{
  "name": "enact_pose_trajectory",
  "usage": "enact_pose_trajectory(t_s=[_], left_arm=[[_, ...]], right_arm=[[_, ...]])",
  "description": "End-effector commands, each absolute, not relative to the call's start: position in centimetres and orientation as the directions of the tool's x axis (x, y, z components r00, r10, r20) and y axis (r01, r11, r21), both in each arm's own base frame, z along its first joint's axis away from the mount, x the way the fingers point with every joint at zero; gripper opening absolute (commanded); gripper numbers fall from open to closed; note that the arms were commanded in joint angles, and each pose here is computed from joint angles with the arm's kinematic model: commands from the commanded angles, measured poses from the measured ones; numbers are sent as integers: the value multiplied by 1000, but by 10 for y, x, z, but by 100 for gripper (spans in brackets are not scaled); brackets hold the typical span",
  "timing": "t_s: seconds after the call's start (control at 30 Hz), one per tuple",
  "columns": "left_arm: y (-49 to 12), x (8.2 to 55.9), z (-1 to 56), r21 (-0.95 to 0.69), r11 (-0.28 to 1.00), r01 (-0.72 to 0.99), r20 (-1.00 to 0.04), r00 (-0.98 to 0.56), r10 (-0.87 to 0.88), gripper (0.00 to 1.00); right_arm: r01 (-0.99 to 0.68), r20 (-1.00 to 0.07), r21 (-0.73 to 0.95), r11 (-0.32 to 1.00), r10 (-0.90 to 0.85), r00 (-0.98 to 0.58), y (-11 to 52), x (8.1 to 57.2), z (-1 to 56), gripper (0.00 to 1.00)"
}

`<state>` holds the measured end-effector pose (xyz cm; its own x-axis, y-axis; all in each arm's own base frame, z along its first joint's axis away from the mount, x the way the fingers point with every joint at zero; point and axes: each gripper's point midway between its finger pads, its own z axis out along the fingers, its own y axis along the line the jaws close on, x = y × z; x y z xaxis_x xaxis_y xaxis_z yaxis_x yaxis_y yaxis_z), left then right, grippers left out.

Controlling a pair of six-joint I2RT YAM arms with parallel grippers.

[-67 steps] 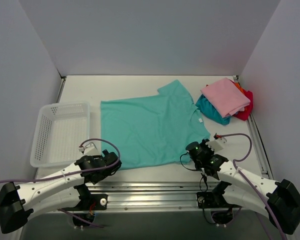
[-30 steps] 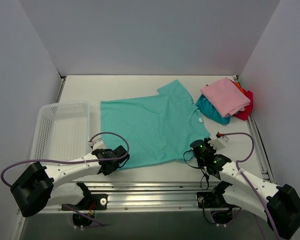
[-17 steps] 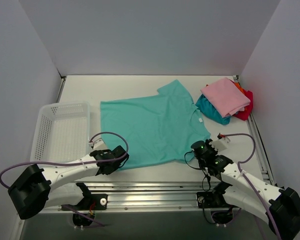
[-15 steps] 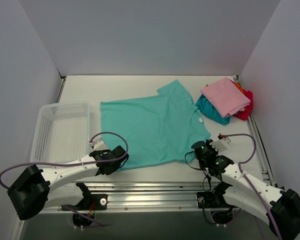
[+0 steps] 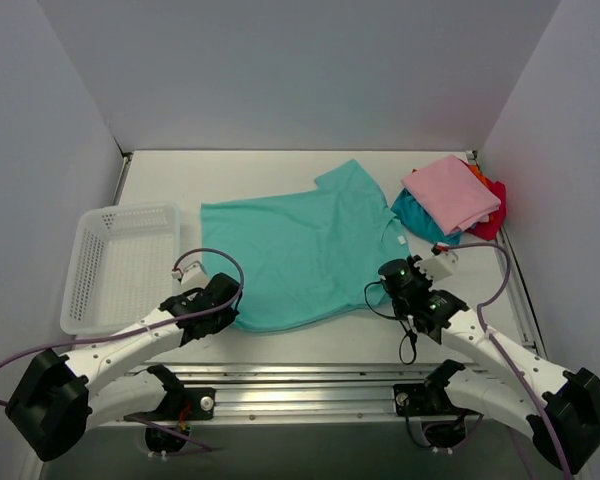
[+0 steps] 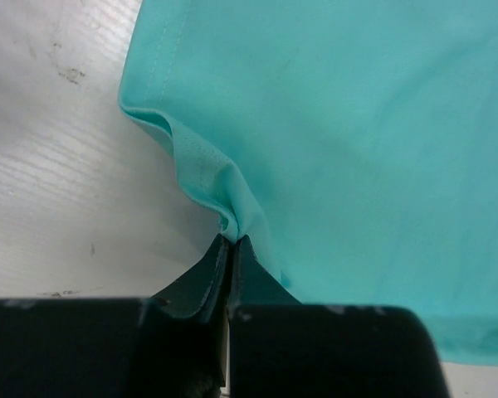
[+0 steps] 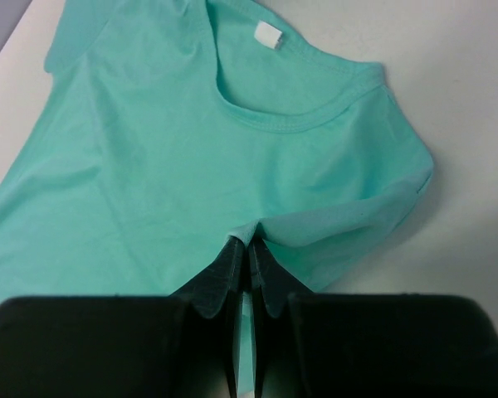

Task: Fold and stack the t-shirts
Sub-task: Fold the tshirt

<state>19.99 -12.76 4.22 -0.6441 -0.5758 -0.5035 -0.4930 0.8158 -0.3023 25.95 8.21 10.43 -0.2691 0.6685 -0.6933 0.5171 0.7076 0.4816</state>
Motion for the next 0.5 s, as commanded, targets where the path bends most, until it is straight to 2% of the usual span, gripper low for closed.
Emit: enact_pose_trajectory(t_s=[0.0,0.2,0.47], left_arm=[[-148,229,74,-421,809,-410,-527,-615,-586,2],[-145,256,101,-503,770,-392,-549,-543,-635,2],[-139,289,114,-579,717,-389,-530,-489,-693,2]], right_arm=[[512,-740,460,725,632,-229,81,276,128,0],[513,-769,443,735,605,-204,89,299,152,0],[524,-806,397,753,559,-193,97,331,168,0]])
